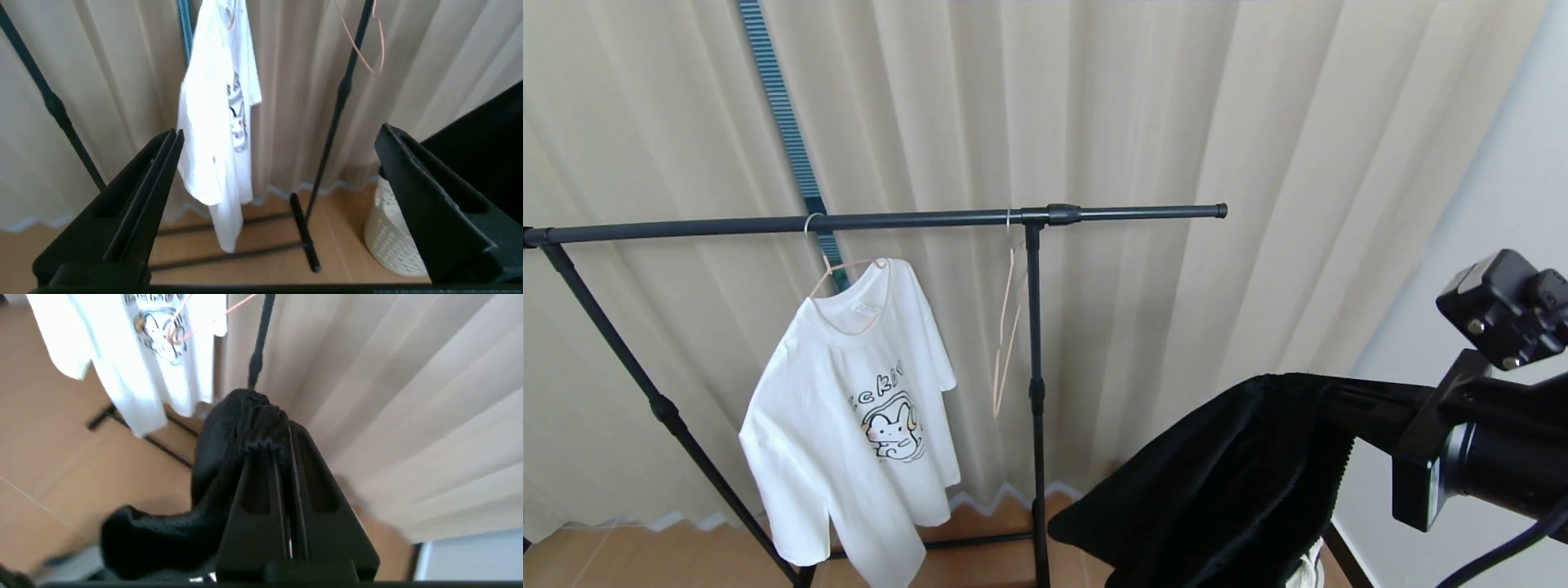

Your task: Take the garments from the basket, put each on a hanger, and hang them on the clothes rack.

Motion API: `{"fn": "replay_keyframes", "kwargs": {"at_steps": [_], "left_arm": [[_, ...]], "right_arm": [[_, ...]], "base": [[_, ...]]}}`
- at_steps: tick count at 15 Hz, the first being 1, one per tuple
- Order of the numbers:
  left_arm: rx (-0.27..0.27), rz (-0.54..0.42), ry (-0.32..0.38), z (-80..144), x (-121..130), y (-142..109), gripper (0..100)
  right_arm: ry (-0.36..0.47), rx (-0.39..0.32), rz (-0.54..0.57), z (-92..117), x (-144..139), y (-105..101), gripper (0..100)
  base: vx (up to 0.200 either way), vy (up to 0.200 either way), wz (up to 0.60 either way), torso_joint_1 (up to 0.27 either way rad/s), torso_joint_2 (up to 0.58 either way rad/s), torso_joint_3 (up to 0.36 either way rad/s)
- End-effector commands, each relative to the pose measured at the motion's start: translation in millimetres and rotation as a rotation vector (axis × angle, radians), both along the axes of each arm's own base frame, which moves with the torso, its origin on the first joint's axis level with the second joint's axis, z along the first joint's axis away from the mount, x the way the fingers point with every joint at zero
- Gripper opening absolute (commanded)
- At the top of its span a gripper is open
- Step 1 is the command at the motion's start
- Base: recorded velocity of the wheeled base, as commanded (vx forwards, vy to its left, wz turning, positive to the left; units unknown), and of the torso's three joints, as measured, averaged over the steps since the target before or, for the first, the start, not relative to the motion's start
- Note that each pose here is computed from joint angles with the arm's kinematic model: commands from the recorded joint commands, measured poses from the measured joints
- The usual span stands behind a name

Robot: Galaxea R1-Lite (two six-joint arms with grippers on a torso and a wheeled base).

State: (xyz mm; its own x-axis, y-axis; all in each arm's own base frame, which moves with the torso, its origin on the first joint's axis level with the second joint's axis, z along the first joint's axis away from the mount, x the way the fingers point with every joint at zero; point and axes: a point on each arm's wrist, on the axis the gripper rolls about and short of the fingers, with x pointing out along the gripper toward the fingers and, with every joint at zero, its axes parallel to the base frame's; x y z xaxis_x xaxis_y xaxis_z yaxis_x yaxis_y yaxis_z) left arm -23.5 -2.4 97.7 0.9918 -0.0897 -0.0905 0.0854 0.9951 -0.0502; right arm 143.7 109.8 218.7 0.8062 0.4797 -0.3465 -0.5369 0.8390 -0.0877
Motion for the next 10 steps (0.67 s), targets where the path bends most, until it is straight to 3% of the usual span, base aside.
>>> {"fn": "replay_keyframes", "kwargs": {"at_steps": [1,3,5,6,7,8,10], "left_arm": [[-0.131,-0.061,0.193,44,13,-1,100],[-0.176,-0.162,0.371,71,42,-4,100],[-0.186,-0.218,0.488,82,71,-7,100],[-0.205,-0.331,0.594,93,99,-20,100],[-0.209,-0.375,0.633,94,106,-27,100],[-0.228,-0.48,0.746,98,131,-55,100],[-0.207,-0.583,0.858,90,158,-97,100]], "right_arm": [[0.044,0.051,-0.015,5,11,12,0],[0.108,0.12,-0.066,12,29,26,0],[0.103,0.134,-0.106,20,50,37,0],[0.099,0.131,-0.153,22,74,43,0],[0.102,0.129,-0.162,20,80,45,0],[0.114,0.121,-0.183,14,87,48,0],[0.146,0.135,-0.216,6,92,51,0]], "base": [[0.0,0.0,0.0,0.0,0.0,0.0],[0.0,0.0,0.0,0.0,0.0,0.0],[0.0,0.0,0.0,0.0,0.0,0.0],[0.0,0.0,0.0,0.0,0.0,0.0],[0.0,0.0,0.0,0.0,0.0,0.0],[0.0,0.0,0.0,0.0,0.0,0.0],[0.0,0.0,0.0,0.0,0.0,0.0]]}}
